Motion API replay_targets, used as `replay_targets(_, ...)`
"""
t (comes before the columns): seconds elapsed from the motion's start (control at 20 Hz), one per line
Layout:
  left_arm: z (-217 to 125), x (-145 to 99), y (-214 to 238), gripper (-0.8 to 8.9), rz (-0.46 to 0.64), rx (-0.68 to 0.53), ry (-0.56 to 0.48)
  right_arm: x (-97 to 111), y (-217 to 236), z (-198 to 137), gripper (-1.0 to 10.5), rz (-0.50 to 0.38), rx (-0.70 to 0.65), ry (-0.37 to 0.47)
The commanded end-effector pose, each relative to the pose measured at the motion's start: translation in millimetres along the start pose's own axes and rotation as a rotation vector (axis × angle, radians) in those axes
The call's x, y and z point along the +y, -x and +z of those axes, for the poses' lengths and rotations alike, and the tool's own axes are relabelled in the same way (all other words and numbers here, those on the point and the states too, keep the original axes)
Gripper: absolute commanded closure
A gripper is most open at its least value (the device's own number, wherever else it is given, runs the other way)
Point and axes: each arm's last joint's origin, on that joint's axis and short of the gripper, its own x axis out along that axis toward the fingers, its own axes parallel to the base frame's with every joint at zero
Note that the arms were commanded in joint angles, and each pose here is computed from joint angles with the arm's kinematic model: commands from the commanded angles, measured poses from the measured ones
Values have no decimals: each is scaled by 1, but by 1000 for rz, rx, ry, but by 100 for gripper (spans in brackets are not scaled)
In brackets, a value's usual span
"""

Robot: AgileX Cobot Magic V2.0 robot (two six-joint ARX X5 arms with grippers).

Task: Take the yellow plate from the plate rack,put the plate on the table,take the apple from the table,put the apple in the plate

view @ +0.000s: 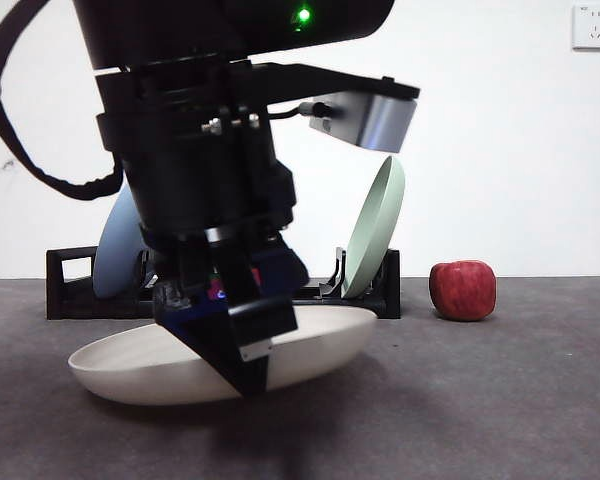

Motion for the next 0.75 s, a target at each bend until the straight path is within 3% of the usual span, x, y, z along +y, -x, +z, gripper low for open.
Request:
replay_targets(0.05, -1, -3, -3, 804, -49, -4, 10, 1, 1, 1, 383, 14, -10, 3)
replay_targets(0.1, -1, -3, -3, 787, -49, -4, 10, 1, 1, 1, 383, 26, -10, 1)
replay_targets(0.2, -1, -3, -3, 608, -49, -2, 11, 2, 1, 1, 383, 38, -9, 0)
replay_targets(0.25, -1, -3, -3, 584, -49, -4, 19, 2, 1, 1, 383, 38, -7, -1)
replay_targets(0.55, 8, 1, 6, 584, -49, -31, 74, 2, 1, 1, 383, 38, -6, -2)
replay_targets(0.75, 24, 18, 51, 584, -35, -135, 147, 1, 1, 2, 383, 33, -15, 4)
